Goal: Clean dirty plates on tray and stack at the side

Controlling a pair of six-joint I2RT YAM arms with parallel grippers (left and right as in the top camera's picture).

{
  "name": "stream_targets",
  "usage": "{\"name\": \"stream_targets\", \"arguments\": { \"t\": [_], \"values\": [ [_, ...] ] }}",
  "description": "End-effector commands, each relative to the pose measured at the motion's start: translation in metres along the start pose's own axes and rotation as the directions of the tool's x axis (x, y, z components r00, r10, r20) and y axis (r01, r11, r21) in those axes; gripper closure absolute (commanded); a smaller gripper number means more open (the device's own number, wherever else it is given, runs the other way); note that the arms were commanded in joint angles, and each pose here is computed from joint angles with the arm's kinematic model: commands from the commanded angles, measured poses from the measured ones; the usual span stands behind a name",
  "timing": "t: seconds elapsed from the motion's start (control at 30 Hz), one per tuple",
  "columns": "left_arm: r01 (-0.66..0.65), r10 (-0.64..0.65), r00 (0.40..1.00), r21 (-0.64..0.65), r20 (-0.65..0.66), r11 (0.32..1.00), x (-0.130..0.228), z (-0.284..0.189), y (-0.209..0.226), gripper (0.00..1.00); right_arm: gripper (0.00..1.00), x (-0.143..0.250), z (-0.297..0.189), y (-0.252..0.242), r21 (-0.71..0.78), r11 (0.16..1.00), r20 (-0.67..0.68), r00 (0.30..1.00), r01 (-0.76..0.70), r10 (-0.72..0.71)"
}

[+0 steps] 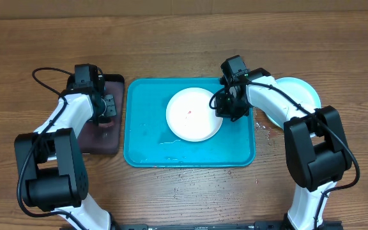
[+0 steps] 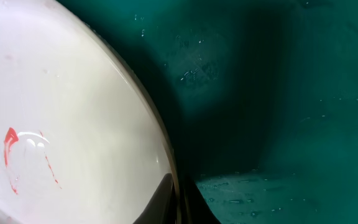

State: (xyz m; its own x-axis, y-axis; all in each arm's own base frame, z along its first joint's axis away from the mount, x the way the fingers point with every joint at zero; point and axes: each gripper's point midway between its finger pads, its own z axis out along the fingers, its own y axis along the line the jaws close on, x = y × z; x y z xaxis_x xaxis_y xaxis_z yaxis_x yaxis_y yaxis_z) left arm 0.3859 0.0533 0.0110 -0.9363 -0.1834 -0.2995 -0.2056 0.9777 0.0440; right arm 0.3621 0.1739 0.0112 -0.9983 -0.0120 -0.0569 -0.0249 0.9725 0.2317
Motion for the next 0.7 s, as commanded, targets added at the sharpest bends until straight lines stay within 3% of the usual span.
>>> {"name": "stream_targets", "arguments": {
  "t": [0.0,0.03,0.07,0.1,0.33,0.47,0.57,0.67],
  "values": [
    [-0.069,0.07,0.994,-0.014,0.081,0.998,-0.024,-0.028,0.005,0.88,0.96,0.004,0.005,-0.002,0.012,1.0,-0.013,1.0,0.002,-0.002],
    [-0.068,0.069,0.994,-0.014,0.084,0.998,-0.025,-0.03,0.005,0.6,0.96,0.003,0.005,-0.002,0.012,1.0,-0.012,1.0,0.002,-0.002],
    [-0.068,0.069,0.994,-0.014,0.079,0.998,-0.024,-0.03,0.005,0.38,0.96,0.003,0.005,-0.002,0.012,1.0,-0.012,1.0,0.002,-0.002],
    [-0.068,0.069,0.995,-0.014,0.071,0.998,-0.021,-0.03,0.005,0.31,0.96,0.003,0.005,-0.002,0.012,1.0,-0.012,1.0,0.002,-0.002],
    [-0.07,0.07,0.997,-0.014,0.018,0.997,-0.008,-0.022,0.006,0.37,0.96,0.003,0.005,-0.002,0.012,1.0,-0.012,1.0,0.002,-0.002],
    [-0.068,0.069,0.997,-0.014,0.026,0.998,-0.007,-0.019,0.005,0.62,0.96,0.004,0.005,-0.002,0.012,1.0,-0.012,1.0,0.002,-0.002],
    [-0.049,0.05,0.998,-0.014,0.035,0.999,-0.01,-0.019,0.006,0.73,0.96,0.004,0.005,-0.002,0.012,1.0,-0.013,1.0,0.002,-0.002],
    [-0.048,0.049,0.998,-0.013,0.038,0.999,-0.01,-0.019,0.005,0.67,0.96,0.004,0.005,-0.002,0.012,1.0,-0.013,1.0,0.002,-0.002]
  ]
}}
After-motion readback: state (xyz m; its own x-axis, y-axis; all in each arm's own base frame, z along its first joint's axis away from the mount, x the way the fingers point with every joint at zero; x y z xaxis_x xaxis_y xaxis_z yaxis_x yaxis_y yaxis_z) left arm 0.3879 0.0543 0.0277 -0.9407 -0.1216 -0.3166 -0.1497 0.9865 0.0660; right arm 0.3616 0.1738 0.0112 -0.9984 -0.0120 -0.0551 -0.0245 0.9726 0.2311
